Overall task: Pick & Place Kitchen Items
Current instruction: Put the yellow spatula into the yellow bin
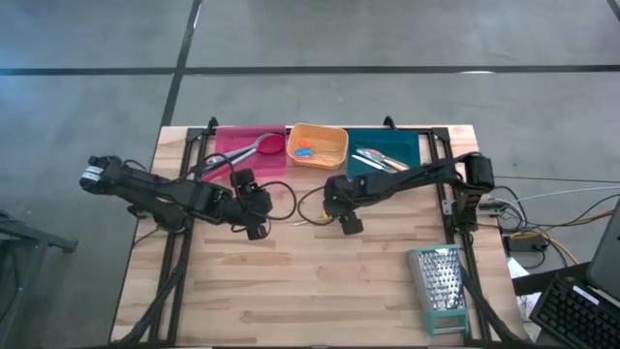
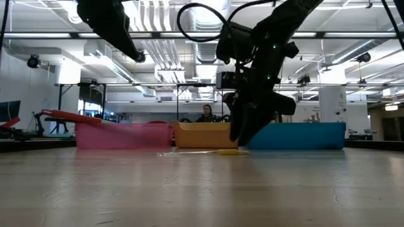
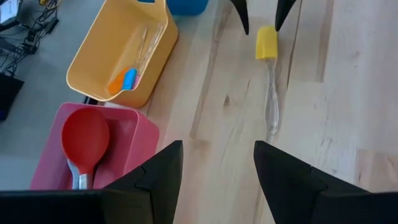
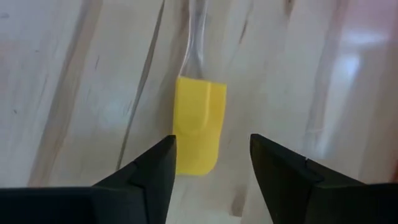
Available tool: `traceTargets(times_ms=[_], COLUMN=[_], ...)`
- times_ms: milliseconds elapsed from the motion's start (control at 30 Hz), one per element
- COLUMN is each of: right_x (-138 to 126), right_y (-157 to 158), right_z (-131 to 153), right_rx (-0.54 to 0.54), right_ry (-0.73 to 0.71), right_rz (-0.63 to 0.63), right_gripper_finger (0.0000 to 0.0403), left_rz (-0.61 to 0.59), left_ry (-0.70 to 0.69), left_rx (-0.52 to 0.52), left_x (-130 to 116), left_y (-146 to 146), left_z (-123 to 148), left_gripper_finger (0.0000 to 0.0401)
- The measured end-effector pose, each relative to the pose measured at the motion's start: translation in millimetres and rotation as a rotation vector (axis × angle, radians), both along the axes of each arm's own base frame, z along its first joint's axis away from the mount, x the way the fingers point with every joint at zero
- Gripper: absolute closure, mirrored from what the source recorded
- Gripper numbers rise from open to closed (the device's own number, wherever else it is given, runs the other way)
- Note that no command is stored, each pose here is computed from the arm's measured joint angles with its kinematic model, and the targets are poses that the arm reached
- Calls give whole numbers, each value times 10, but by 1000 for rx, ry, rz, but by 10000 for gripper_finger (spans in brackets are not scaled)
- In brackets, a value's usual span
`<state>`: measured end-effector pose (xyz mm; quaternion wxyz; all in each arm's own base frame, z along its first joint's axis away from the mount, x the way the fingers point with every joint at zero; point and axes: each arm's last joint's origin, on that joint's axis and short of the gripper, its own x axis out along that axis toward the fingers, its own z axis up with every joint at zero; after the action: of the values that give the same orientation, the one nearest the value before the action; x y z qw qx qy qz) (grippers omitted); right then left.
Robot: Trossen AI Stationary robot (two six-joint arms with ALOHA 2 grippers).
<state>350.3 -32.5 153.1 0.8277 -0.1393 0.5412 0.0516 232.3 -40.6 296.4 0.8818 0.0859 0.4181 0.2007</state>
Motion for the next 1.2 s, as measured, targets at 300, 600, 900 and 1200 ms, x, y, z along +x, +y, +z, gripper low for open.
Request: traceTargets(times_ms=[300, 600, 900, 1200], right_x=[55, 171, 191, 166], right_y=[-48, -49, -43, -27], right_z=[-178, -245, -217, -222], right_rx=[16, 115, 148, 167], right_ry=[49, 89, 90, 117], right_rz=[-24, -30, -21, -29], right_gripper_finger=[218, 232, 244, 381], left_rz=[0, 0, 1, 1], left_ry=[-5, -8, -8, -6], left_rx=[1, 2, 2, 2], left_x=[5, 6, 6, 5], left_y=[-1, -1, -1, 0], left_z=[-4, -3, -3, -9], left_gripper_finger=[199, 199, 199, 199])
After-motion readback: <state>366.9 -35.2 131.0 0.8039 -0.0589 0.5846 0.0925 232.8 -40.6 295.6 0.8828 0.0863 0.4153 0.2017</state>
